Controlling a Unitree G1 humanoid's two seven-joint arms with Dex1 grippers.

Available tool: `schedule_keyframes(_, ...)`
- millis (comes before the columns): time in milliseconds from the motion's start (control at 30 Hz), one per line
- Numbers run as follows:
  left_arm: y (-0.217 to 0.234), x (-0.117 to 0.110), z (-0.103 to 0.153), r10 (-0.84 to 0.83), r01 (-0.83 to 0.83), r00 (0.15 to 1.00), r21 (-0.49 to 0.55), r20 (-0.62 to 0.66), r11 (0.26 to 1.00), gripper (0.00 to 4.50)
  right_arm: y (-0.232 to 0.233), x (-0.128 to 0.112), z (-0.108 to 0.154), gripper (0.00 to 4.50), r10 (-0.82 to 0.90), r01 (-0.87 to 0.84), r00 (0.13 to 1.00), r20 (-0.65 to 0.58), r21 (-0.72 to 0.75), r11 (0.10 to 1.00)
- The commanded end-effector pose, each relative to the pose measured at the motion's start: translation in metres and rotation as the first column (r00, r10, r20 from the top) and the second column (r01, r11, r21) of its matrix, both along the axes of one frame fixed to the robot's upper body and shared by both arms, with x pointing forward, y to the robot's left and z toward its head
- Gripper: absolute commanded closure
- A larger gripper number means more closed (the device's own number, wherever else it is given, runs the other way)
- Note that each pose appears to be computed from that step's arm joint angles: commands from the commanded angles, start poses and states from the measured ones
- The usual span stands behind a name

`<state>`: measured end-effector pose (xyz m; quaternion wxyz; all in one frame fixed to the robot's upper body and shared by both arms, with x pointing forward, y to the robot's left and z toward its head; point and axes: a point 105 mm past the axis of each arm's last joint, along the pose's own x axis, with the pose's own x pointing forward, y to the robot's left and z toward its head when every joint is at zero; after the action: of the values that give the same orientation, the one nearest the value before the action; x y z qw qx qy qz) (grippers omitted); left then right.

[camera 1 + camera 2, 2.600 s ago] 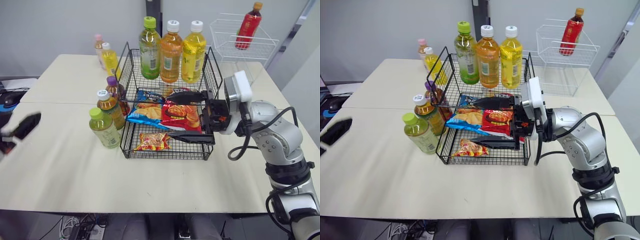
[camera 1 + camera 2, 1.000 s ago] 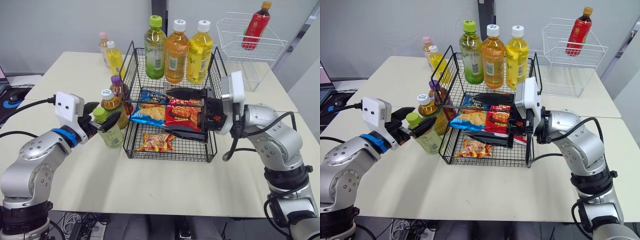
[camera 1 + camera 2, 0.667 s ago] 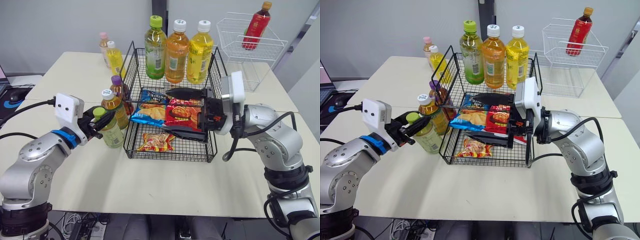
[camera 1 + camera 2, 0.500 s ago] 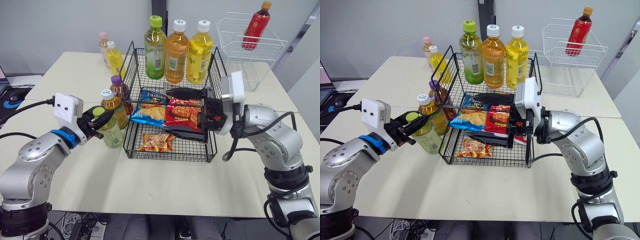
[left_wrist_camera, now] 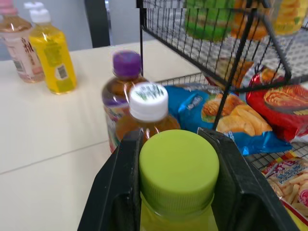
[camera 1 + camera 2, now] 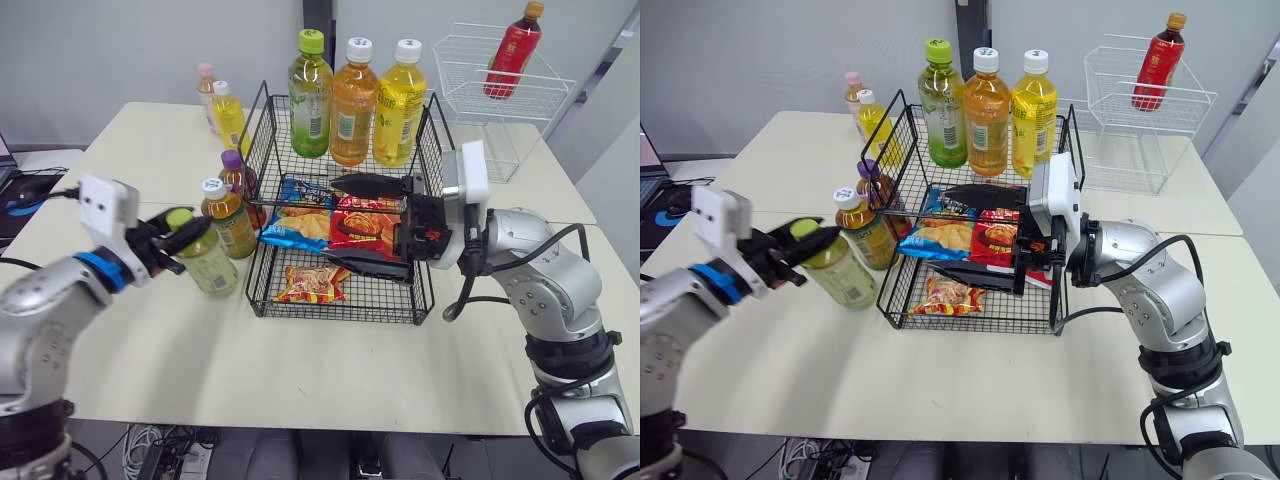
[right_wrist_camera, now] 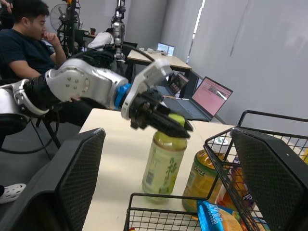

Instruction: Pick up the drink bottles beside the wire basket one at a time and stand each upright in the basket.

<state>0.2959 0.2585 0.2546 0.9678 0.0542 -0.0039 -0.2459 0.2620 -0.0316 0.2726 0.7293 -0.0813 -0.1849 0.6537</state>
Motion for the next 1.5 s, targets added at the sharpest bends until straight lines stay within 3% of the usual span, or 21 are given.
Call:
schedule_keyframes(33,-0.001,-0.023,0.050,-0.120,0.120,0.989,0.002,0.089,0.993,3.12,0.000,-0.004,0.014,0.00,-0.002,-0.001,0.998,0.060,0.046,0.999)
schedule_keyframes(200,0.006,-0.037,0.105,-0.172,0.175,0.975,-0.005,0.143,0.985,3.12,0.003,-0.003,0.016,0.00,-0.012,0.007,0.998,0.066,0.078,0.997)
schedule_keyframes(467,-0.008,-0.051,0.162,-0.303,0.322,0.927,-0.057,0.221,0.945,3.12,0.002,0.004,0.029,0.00,-0.118,0.092,0.983,0.142,0.177,0.980)
schedule_keyframes(600,-0.016,-0.048,0.185,-0.336,0.374,0.897,-0.085,0.288,0.924,3.12,-0.001,0.008,0.037,0.00,-0.195,0.151,0.967,0.167,0.241,0.959)
schedule_keyframes(733,-0.036,-0.028,0.203,-0.366,0.425,0.861,-0.104,0.355,0.899,3.12,-0.006,0.015,0.045,0.00,-0.294,0.230,0.937,0.191,0.299,0.926)
schedule_keyframes(900,-0.083,0.000,0.209,-0.465,0.536,0.795,-0.091,0.390,0.839,3.12,-0.017,0.019,0.047,0.00,-0.409,0.326,0.885,0.220,0.333,0.885)
schedule_keyframes(1100,-0.142,0.027,0.197,-0.593,0.664,0.714,-0.089,0.372,0.743,3.12,-0.030,0.020,0.043,0.00,-0.527,0.436,0.819,0.228,0.350,0.829)
schedule_keyframes(1200,-0.168,0.042,0.183,-0.630,0.681,0.701,-0.051,0.333,0.731,3.12,-0.036,0.017,0.041,0.00,-0.568,0.476,0.793,0.219,0.360,0.802)
schedule_keyframes(1333,-0.201,0.048,0.156,-0.731,0.748,0.626,0.056,0.272,0.662,3.12,-0.048,0.010,0.033,0.00,-0.625,0.536,0.756,0.196,0.362,0.762)
schedule_keyframes(1433,-0.214,0.061,0.150,-0.719,0.732,0.634,0.077,0.287,0.677,3.12,-0.053,0.004,0.026,0.00,-0.647,0.567,0.742,0.178,0.349,0.746)
schedule_keyframes(1500,-0.226,0.065,0.139,-0.743,0.734,0.613,0.156,0.270,0.661,3.12,-0.056,0.000,0.021,0.00,-0.659,0.585,0.733,0.169,0.337,0.737)
